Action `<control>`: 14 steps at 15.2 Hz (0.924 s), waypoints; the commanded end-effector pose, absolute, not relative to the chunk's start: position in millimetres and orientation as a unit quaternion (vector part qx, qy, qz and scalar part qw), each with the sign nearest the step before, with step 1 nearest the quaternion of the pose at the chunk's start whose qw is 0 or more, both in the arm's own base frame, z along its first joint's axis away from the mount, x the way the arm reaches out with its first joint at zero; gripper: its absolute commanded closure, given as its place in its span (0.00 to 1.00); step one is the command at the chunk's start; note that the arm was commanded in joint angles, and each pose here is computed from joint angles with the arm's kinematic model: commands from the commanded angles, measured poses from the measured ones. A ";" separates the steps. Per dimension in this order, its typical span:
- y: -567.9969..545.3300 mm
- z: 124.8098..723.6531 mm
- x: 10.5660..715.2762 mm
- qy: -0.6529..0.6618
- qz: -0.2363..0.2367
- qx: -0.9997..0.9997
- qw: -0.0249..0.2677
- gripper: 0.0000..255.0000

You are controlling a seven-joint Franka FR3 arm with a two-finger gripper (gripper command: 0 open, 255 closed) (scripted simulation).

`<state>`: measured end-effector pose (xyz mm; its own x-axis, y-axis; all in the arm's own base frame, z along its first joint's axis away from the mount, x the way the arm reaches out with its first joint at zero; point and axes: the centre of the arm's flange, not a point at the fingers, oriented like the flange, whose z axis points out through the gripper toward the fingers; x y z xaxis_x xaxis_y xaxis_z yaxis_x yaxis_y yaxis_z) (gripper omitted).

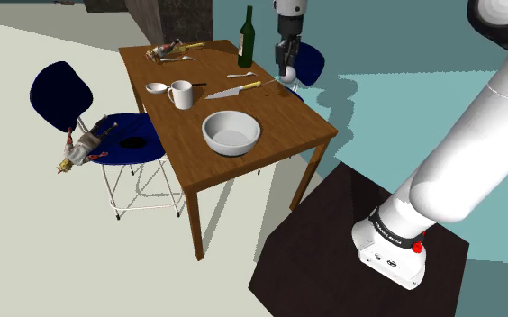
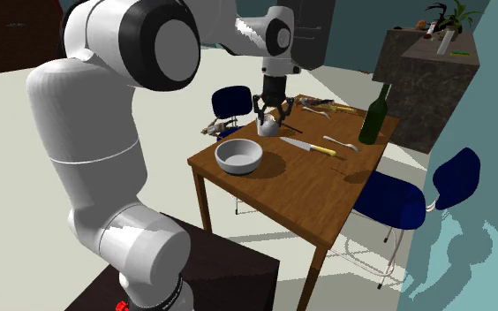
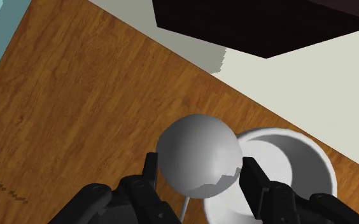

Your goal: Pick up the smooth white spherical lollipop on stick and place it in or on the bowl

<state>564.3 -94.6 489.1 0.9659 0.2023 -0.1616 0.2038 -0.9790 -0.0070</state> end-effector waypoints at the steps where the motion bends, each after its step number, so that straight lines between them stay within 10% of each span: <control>1: -71.7 495.8 574.8 0.102 -0.081 0.991 0.005 1.00; 14: 79.2 534.7 653.8 0.102 -0.081 0.991 0.005 1.00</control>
